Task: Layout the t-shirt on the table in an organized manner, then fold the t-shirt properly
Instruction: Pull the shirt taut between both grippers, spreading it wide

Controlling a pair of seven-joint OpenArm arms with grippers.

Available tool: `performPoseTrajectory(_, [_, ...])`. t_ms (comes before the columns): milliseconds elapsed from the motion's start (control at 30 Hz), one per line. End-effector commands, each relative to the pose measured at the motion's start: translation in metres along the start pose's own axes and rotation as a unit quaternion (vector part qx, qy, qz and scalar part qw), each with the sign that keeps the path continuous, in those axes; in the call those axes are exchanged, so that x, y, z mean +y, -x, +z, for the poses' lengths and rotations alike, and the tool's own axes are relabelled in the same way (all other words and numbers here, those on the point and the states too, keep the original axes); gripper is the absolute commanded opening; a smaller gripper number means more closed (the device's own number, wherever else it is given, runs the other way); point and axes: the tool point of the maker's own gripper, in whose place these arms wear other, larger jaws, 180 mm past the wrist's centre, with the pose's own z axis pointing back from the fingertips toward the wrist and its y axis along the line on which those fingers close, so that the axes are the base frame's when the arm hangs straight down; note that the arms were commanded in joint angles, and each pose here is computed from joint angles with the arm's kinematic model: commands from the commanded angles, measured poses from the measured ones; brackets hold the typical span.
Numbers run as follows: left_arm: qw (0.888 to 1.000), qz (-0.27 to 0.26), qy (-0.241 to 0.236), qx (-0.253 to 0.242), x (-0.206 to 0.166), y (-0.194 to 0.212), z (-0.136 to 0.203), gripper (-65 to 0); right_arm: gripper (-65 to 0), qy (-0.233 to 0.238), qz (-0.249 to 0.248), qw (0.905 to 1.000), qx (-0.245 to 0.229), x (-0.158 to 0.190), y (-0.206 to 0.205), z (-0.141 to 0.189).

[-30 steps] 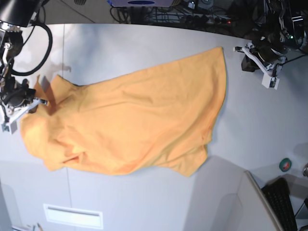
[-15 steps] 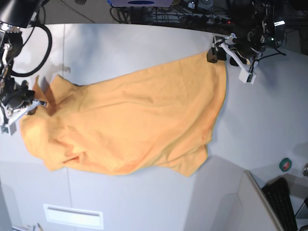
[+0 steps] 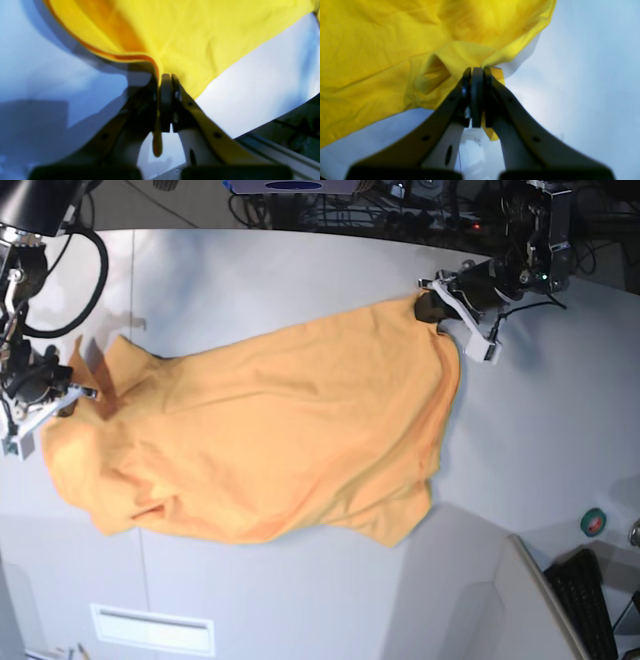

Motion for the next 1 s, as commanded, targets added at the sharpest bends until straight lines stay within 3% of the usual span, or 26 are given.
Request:
performPoseTrajectory(0, [0.998, -0.005, -0.055, 0.040, 0.030, 0.015, 0.012, -65.0, -65.0, 0.005, 0.003, 0.9997, -0.023, -0.006, -0.014, 0.005])
performPoseTrajectory(267, [0.994, -0.062, -0.094, 0.016, 0.059, -0.023, 0.044, -65.0, -65.0, 0.010, -0.006, 0.9999, 0.004, -0.018, -0.004, -0.007])
performPoseTrajectory(400, [0.993, -0.065, -0.096, 0.016, 0.061, -0.025, 0.045, -65.0, -65.0, 0.005, -0.032, 0.9988, 0.038, -0.022, 0.012, -0.024])
performPoseTrajectory(633, [0.993, -0.062, -0.097, 0.020, 0.061, -0.021, 0.044, -65.0, -65.0, 0.002, -0.038, 0.9976, 0.057, -0.020, 0.029, -0.028])
performPoseTrajectory(800, [0.993, -0.065, -0.096, 0.017, 0.060, -0.024, 0.044, -65.0, -65.0, 0.005, -0.034, 0.9976, 0.060, -0.022, 0.033, -0.023])
performPoseTrajectory(967, [0.992, -0.071, -0.097, 0.024, 0.058, -0.015, 0.049, -65.0, -65.0, 0.012, -0.006, 0.9973, 0.072, -0.017, 0.076, 0.006])
